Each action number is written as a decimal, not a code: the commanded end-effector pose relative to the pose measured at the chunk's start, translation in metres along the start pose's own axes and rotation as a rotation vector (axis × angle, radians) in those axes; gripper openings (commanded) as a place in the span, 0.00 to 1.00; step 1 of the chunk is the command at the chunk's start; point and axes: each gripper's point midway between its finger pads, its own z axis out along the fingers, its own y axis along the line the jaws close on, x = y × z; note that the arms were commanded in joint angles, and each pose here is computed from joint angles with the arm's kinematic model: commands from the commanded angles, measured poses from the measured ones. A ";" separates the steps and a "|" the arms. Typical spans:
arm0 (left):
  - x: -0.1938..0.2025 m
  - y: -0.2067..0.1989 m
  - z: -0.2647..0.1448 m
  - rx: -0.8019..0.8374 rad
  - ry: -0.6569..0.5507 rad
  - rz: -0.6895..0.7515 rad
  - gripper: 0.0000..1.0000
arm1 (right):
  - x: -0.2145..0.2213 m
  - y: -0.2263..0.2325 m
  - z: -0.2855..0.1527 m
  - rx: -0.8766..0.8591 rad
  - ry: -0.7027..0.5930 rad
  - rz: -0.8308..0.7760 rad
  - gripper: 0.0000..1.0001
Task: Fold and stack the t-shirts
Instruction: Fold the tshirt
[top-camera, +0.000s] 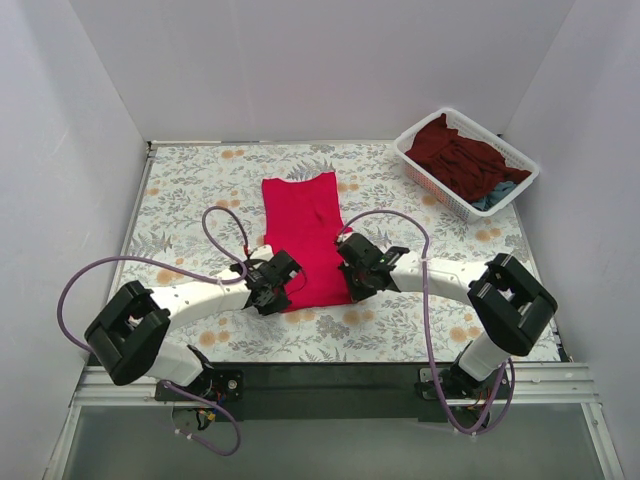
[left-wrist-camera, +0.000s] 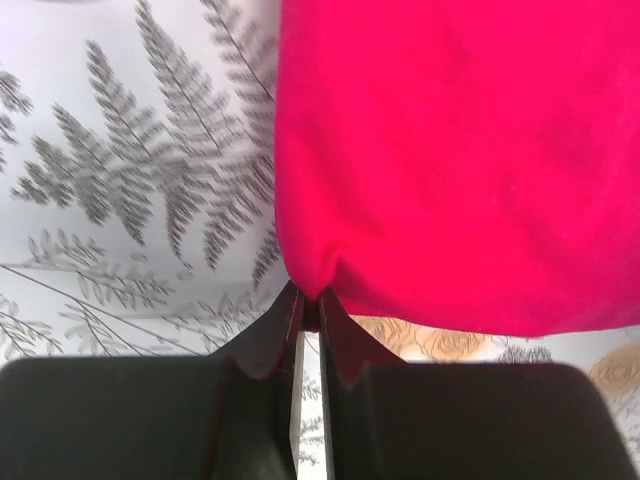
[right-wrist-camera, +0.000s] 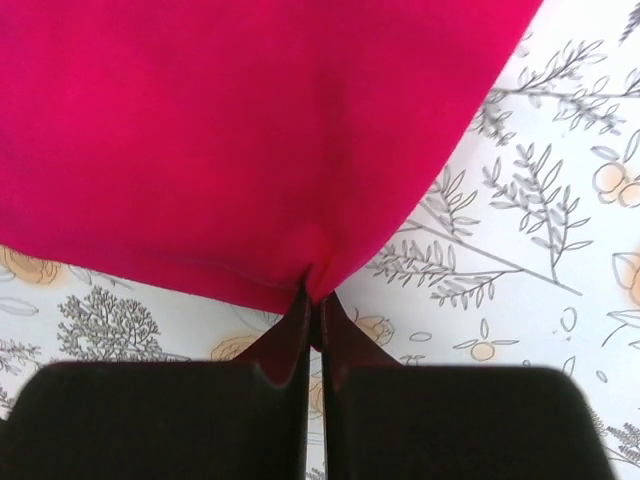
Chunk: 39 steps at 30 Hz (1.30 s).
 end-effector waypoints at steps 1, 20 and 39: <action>0.065 0.038 -0.010 -0.145 0.187 0.104 0.00 | 0.118 -0.020 -0.018 0.062 0.411 -0.080 0.01; 0.083 -0.020 -0.158 0.136 0.201 0.122 0.00 | 0.067 -0.011 -0.152 -0.046 0.325 -0.122 0.01; -0.067 -0.032 -0.143 0.235 -0.086 -0.006 0.00 | -0.080 -0.009 -0.150 -0.017 0.116 -0.178 0.01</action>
